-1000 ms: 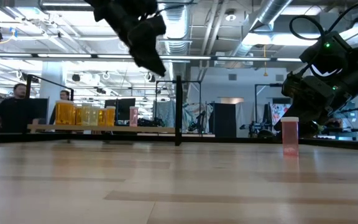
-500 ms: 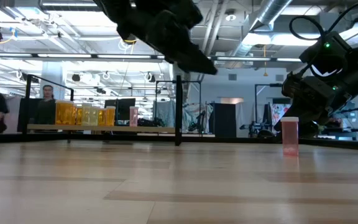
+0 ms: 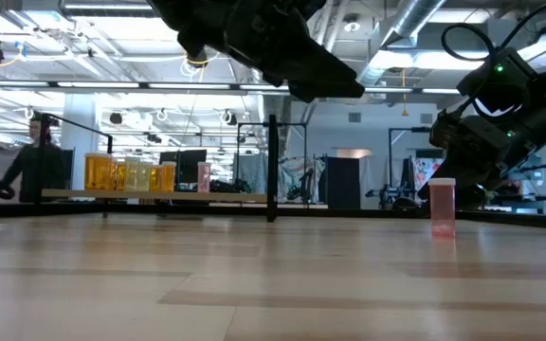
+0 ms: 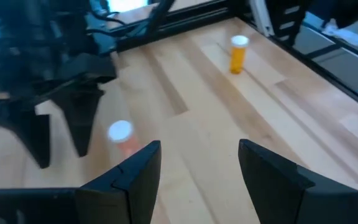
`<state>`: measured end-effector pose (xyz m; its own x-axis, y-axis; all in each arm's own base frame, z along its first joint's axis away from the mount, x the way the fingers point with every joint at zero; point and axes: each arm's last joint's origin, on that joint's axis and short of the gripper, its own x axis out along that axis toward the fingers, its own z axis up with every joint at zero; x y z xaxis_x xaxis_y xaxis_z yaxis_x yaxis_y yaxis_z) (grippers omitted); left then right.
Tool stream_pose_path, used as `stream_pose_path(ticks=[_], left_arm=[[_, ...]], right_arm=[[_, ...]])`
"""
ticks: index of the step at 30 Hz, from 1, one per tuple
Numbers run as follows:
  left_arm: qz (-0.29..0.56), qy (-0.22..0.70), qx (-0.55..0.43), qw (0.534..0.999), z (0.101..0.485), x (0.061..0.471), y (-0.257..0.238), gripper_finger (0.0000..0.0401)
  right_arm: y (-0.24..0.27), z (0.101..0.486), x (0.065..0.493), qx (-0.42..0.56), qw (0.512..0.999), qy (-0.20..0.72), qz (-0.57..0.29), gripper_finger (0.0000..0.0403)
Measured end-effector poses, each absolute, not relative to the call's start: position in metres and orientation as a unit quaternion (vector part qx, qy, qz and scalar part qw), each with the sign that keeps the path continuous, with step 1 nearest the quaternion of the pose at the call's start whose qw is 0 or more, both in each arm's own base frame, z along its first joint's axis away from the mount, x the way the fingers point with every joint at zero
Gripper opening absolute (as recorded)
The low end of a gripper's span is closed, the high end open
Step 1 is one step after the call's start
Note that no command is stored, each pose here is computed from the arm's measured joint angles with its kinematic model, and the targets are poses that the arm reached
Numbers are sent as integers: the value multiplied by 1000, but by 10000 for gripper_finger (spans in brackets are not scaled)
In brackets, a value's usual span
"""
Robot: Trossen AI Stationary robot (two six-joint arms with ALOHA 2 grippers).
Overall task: Pick and place medicine bottles onto shelf by color
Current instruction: Put the small orange pill bottle aligned with the other orange pill bottle on the shelf
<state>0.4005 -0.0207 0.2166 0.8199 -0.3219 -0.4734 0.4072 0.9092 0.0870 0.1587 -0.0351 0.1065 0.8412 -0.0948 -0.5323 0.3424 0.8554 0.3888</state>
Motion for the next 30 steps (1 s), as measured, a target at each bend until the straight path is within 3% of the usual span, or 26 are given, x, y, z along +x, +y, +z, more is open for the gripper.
stream_pose_path(ticks=[21, 26, 30], left_arm=[[-168, 257, 53, 950, 214, 399, -31, 204], [-155, 258, 52, 952, 214, 399, -25, 204], [-135, 261, 53, 954, 214, 400, -18, 204]], right_arm=[[-48, 112, 159, 239, 932, 215, -170, 327], [-49, 128, 166, 229, 953, 131, -151, 327], [-48, 160, 180, 244, 963, 12, -111, 327]])
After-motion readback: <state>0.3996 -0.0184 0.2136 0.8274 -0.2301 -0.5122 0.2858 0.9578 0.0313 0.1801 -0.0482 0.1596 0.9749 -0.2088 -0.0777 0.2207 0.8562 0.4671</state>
